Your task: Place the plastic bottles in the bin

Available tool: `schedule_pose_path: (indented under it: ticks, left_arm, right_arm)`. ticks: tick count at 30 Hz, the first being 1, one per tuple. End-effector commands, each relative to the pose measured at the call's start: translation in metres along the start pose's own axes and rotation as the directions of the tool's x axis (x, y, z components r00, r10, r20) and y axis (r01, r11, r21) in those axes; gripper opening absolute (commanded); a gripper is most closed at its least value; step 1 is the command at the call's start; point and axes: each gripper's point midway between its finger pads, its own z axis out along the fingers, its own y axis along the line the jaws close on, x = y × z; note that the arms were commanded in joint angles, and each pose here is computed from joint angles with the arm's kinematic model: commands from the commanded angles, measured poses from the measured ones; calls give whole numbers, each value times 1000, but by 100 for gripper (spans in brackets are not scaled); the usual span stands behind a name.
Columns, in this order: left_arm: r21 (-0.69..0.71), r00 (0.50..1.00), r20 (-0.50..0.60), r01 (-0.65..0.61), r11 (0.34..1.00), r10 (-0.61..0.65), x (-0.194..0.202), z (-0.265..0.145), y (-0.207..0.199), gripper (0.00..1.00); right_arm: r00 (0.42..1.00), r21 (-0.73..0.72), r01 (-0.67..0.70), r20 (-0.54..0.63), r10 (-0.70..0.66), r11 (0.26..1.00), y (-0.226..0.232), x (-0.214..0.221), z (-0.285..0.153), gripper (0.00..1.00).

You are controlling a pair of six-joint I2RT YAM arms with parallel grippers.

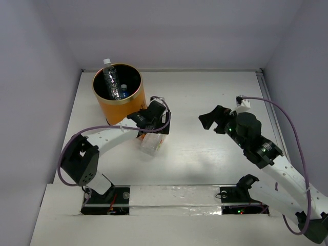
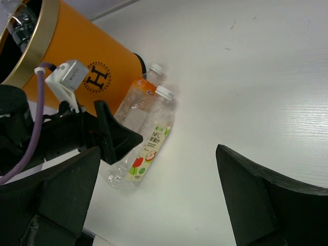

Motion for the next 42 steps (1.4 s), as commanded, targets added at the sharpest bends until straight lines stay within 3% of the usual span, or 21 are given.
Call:
schedule_pose_path:
  ticks: [1,11,13,21,24,27,32,37,41,42]
  left_arm:
    - [-20,997,68,-21,1000,22,-26,0,-4,92]
    - [-34,998,38,-40,999,42,-28,22,-10,94]
    - [-37,998,14,-56,998,56,-20,28,-13,98]
    - [-49,997,-26,-77,996,76,-2,41,-14,97]
    - [-28,997,-14,-76,997,75,-4,39,-22,85]
    - [13,997,3,-76,997,76,-12,32,-34,64]
    - [99,997,72,-48,994,41,-40,-4,-53,58]
    - [192,974,226,-16,981,-28,-98,-75,-67,56]
    - [227,937,338,5,974,-83,-138,-131,-65,56]
    - [237,913,391,20,971,-114,-157,-154,-62,56]
  right_arm:
    - [1000,-20,-4,7,4,1000,4,-4,-2,100]
    - [1000,-23,20,-11,-20,1000,1,2,-7,100]
    - [1000,-24,23,-12,-23,999,1,2,-7,100]
    - [1000,-14,18,8,-18,1000,1,-4,-6,100]
    - [1000,-15,21,16,-21,1000,4,-8,-5,100]
    - [999,-2,22,37,-22,1000,5,-16,-4,100]
    - [992,72,72,94,-79,995,2,-44,0,100]
    - [987,77,91,127,-100,993,17,-72,10,97]
    - [992,41,57,113,-61,998,28,-76,23,88]
    - [994,10,47,95,-48,999,35,-73,26,79]
